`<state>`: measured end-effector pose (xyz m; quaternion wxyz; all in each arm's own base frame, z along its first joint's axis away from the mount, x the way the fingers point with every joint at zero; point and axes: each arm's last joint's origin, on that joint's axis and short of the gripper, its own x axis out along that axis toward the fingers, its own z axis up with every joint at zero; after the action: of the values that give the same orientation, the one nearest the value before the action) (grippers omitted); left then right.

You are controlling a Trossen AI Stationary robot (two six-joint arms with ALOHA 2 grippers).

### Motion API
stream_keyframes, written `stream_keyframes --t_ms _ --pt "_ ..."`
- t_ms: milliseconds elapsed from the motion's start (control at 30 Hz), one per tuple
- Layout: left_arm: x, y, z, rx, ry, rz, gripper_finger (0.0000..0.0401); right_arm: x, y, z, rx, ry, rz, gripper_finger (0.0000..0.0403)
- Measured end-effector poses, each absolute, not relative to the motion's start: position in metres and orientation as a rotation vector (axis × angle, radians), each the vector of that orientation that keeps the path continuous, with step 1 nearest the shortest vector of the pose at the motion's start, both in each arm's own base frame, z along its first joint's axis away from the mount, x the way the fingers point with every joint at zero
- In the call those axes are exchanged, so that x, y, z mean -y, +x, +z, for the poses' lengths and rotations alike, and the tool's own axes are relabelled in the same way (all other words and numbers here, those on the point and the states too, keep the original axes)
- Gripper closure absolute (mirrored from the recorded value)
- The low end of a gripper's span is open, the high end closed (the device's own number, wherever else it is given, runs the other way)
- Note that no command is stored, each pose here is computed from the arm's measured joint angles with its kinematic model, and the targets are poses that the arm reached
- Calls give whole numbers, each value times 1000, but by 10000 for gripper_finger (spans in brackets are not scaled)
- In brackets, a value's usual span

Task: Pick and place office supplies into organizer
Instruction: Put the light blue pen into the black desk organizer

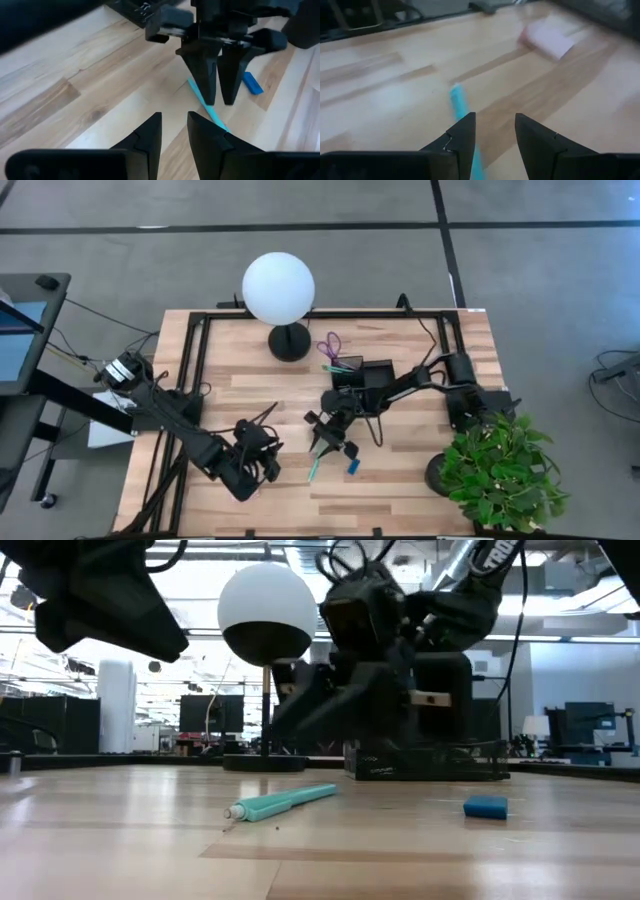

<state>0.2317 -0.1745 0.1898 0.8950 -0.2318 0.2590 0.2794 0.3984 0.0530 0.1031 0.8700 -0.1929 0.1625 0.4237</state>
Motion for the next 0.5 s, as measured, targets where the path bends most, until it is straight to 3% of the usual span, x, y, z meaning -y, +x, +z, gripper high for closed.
stream_keyframes --t_ms 167,500 --pt "176 227 189 -537 -462 585 314 -39 395 99 -399 -286 957 272" --pt "172 223 187 -543 -393 624 314 -40 394 98 -403 -329 950 288"
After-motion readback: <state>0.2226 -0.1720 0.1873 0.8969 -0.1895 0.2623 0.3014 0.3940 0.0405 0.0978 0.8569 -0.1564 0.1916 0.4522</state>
